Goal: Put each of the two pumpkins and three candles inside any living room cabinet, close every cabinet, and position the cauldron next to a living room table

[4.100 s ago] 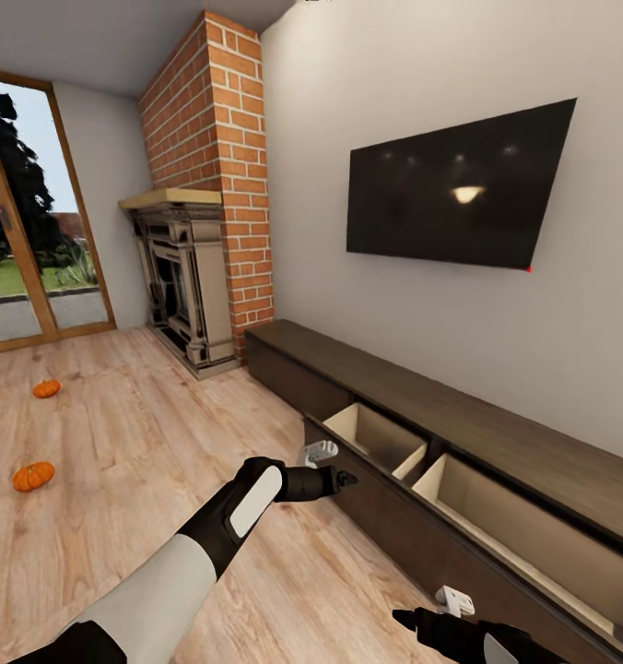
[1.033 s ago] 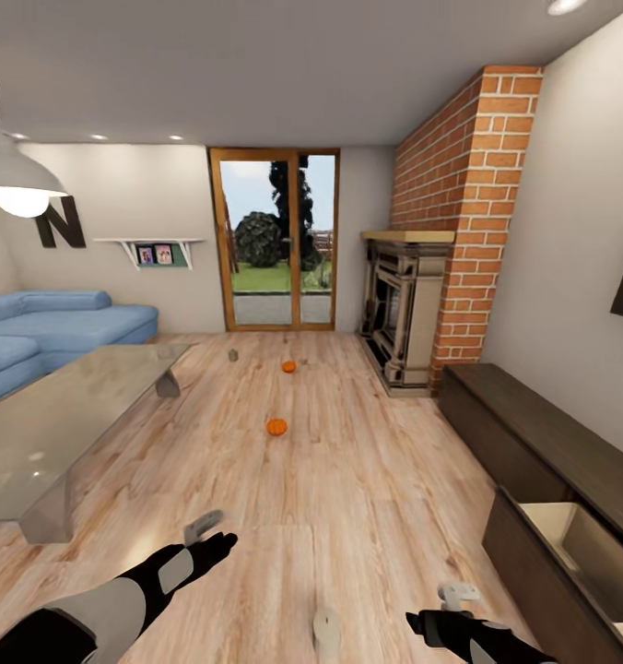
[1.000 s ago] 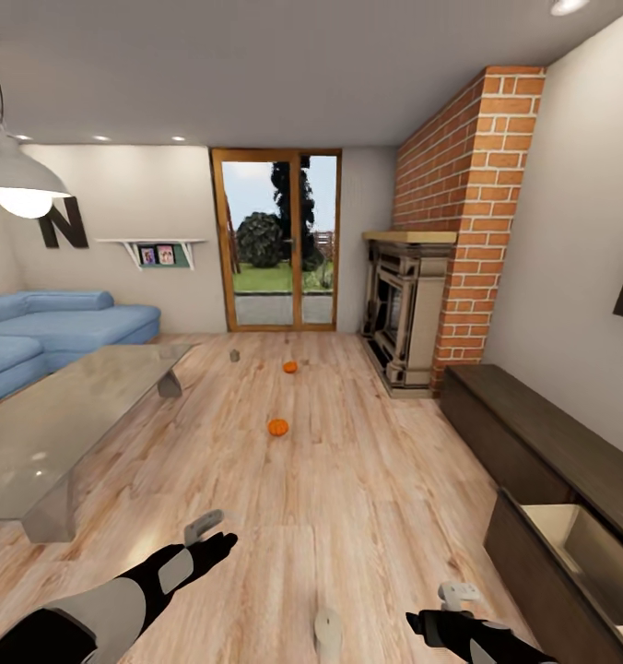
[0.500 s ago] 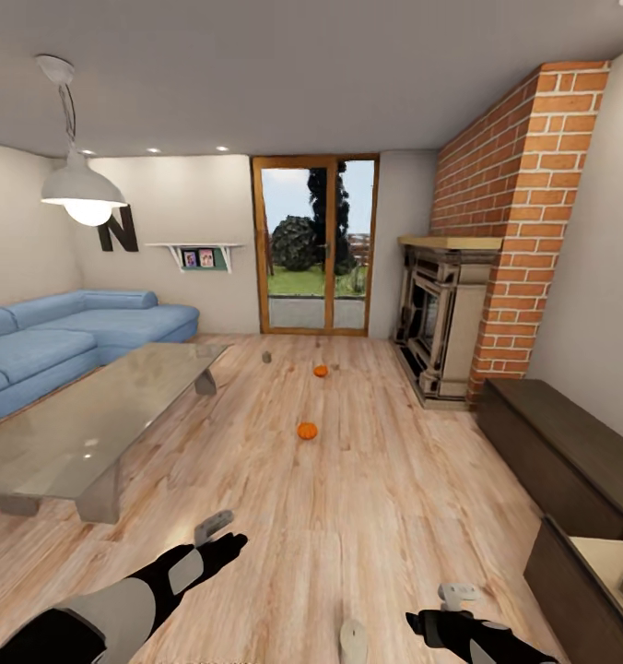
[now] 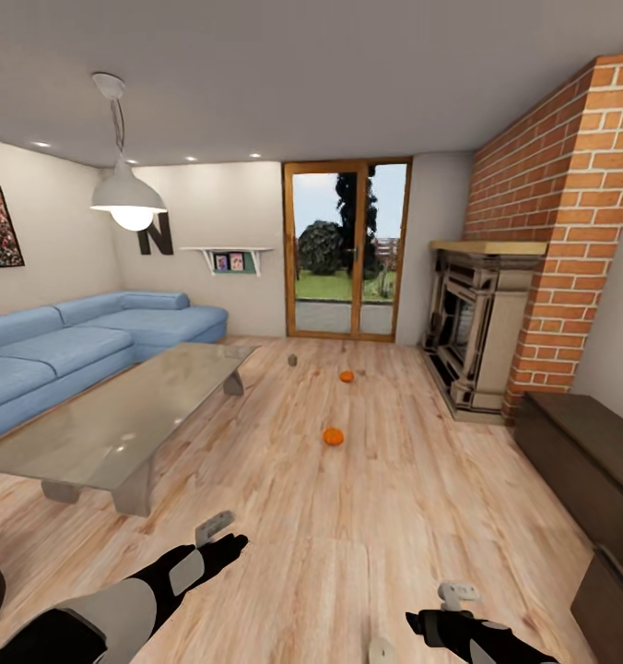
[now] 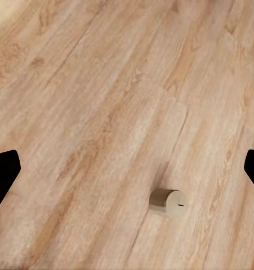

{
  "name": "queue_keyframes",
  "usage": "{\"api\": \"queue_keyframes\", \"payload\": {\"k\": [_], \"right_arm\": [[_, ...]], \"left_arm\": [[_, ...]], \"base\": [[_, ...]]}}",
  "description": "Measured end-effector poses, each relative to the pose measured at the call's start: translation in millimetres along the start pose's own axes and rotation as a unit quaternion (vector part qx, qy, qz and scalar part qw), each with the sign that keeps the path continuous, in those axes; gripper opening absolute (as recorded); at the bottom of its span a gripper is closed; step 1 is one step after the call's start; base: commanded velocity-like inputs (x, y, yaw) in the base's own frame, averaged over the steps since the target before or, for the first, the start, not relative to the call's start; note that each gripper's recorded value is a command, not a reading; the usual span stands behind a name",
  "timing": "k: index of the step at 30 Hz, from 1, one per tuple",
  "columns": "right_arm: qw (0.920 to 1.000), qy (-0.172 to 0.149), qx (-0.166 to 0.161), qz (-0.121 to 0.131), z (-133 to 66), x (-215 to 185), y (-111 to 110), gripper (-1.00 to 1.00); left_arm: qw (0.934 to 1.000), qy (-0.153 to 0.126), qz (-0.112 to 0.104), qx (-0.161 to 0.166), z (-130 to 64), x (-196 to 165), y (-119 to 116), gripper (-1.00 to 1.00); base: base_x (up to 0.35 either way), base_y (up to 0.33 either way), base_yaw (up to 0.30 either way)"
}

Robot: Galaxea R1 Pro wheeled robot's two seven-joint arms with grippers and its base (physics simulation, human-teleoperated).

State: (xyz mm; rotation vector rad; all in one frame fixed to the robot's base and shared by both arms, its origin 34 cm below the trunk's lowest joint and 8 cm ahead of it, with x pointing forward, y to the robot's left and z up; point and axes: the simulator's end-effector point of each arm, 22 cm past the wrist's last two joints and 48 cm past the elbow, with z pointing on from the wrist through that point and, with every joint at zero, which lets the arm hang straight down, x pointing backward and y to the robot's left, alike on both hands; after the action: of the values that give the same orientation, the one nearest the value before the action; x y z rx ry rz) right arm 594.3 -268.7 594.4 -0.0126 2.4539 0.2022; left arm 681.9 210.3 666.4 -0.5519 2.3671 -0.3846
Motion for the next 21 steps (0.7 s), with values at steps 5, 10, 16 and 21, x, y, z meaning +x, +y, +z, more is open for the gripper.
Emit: {"api": "queue_keyframes", "payload": {"k": [5, 10, 16, 21], "right_arm": [[1.0, 0.0, 0.0, 0.001, -0.1, -0.5, 0.1, 1.0], [1.0, 0.0, 0.001, 0.001, -0.2, -0.5, -0.6, 1.0], [1.0, -0.001, -0.001, 0.001, -0.3, -1.1, -0.4, 1.0], [1.0, -0.002, -0.002, 0.001, -0.3, -1.9, 0.6, 1.0]], "left_arm": [[1.0, 0.0, 0.001, 0.001, -0.2, -0.5, -0.6, 1.0], [1.0, 0.0, 0.001, 0.001, -0.2, -0.1, -0.4, 1.0], [1.0, 0.0, 0.001, 0.001, -0.2, -0.4, -0.6, 1.0], [1.0, 0.0, 0.001, 0.0, -0.2, -0.1, -0.2, 1.0]], "base": [[0.208, 0.258, 0.013], [0.213, 0.265, 0.001], [0.213, 0.266, 0.0], [0.214, 0.267, 0.0]]}}
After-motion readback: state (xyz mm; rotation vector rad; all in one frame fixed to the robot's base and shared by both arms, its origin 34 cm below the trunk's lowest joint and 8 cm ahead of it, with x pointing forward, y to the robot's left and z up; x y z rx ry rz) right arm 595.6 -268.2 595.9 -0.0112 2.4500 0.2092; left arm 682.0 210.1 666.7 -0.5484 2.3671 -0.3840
